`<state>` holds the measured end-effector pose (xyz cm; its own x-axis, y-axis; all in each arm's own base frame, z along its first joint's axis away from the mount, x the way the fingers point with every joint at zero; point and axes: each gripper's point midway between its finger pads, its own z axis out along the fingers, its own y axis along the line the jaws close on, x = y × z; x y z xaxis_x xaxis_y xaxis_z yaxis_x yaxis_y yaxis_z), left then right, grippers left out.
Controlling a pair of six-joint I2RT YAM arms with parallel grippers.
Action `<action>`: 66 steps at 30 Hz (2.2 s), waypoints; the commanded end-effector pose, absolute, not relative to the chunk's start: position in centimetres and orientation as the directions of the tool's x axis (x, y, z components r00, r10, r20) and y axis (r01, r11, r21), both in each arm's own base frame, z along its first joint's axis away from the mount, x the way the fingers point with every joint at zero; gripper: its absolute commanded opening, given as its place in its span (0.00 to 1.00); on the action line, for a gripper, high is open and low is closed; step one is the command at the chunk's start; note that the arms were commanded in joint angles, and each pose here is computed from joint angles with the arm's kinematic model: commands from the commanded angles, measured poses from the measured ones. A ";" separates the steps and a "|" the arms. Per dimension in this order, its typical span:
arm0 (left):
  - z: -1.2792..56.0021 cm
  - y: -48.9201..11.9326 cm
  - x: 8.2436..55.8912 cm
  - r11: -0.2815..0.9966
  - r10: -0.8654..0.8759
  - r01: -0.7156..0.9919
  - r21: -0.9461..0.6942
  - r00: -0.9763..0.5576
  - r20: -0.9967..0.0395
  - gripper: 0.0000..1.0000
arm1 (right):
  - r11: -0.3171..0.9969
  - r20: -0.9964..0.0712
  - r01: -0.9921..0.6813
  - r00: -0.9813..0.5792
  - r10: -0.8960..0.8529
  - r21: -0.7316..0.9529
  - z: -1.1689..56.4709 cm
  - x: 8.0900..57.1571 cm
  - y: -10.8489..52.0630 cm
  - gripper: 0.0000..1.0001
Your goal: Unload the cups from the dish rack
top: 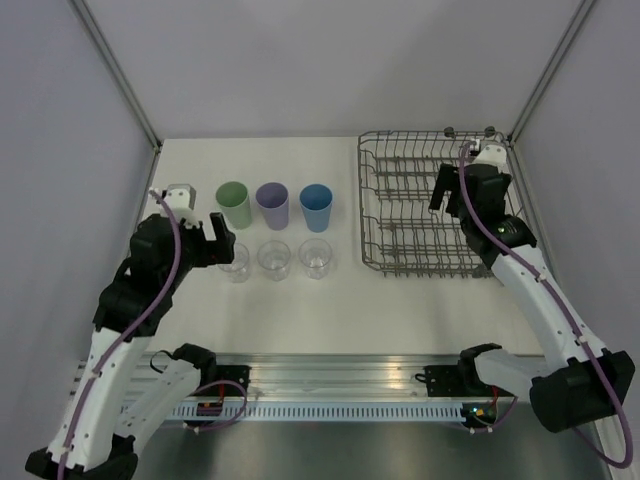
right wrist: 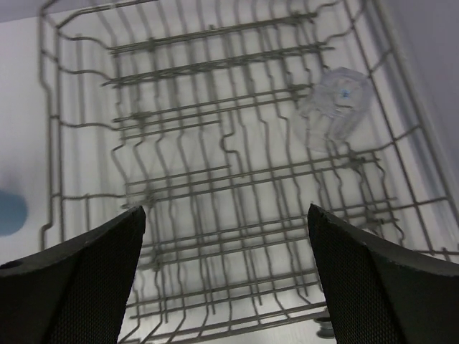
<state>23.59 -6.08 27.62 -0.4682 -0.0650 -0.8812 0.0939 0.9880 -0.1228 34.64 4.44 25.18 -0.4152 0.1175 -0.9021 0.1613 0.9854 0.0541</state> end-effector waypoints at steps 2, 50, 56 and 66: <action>29.8 -3.6 22.6 0.983 -0.179 -0.018 -0.181 -0.274 -0.945 1.00 | 0.925 -0.919 0.379 -0.354 0.173 0.028 26.1 36.9 -1.6 0.98; 28.7 -6.2 19.6 0.959 -0.192 0.170 -0.226 -0.195 -0.962 1.00 | 0.935 -0.565 0.338 -0.794 0.222 -0.108 7.9 47.7 -12.1 0.93; 28.6 -6.3 19.7 0.959 -0.187 0.177 -0.223 -0.200 -0.962 1.00 | 0.932 -0.571 0.345 -0.790 0.224 -0.111 8.2 47.5 -12.2 0.83; 28.6 -6.4 19.7 0.958 -0.186 0.179 -0.222 -0.199 -0.962 1.00 | 0.926 -0.593 0.358 -0.773 0.223 -0.118 9.5 47.4 -12.5 0.58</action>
